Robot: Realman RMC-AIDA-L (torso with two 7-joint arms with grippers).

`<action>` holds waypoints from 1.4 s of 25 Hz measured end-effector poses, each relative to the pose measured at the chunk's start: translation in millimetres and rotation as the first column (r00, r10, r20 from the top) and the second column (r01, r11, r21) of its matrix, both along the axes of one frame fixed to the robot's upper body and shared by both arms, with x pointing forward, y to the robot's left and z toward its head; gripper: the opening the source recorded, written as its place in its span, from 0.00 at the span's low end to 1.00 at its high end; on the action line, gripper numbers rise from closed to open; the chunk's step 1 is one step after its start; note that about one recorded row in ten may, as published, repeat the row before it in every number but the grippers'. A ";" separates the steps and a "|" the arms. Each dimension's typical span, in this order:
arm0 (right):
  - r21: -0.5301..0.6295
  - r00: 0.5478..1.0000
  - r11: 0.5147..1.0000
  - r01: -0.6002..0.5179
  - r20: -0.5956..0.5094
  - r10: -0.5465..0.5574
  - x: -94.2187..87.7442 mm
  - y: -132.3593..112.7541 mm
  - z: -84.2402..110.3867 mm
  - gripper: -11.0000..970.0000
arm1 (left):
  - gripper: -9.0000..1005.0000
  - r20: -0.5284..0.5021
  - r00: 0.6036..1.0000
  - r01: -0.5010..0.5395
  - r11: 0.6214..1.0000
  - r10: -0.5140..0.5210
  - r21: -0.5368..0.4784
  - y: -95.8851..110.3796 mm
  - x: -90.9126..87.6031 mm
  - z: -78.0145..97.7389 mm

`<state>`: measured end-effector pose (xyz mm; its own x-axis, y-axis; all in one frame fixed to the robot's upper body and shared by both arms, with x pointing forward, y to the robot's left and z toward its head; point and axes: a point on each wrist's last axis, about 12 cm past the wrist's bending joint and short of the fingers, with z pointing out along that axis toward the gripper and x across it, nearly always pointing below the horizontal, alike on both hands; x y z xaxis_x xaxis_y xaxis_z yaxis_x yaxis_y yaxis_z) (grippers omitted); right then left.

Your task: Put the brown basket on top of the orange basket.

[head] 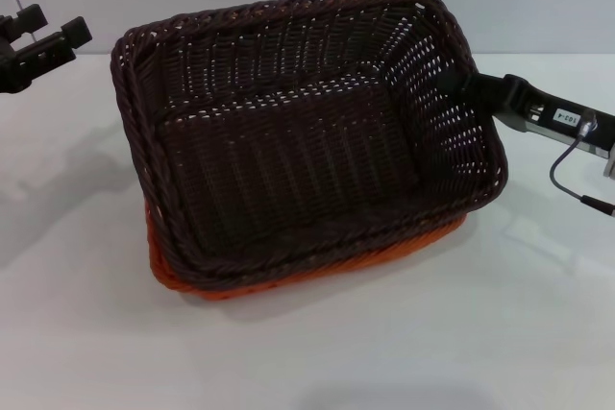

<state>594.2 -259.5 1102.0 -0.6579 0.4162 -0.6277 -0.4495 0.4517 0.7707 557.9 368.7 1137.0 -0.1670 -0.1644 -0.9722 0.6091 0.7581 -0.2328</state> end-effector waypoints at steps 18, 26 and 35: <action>-0.002 1.000 1.000 -0.017 -0.017 0.017 -2.2 4.5 -4.5 0.18 | 0.86 -0.001 1.000 0.008 1.000 -0.008 0.003 -1.6 0.7 0.1; -0.006 1.000 1.000 -0.007 -0.020 0.007 -3.5 1.7 -5.9 0.20 | 0.86 -0.001 1.000 0.005 1.000 -0.005 0.005 -0.5 0.9 0.5; -0.010 1.000 1.000 0.019 -0.010 -0.019 -5.1 -2.4 -8.3 0.45 | 0.86 0.002 1.000 0.005 1.000 -0.005 0.005 -0.6 1.7 1.3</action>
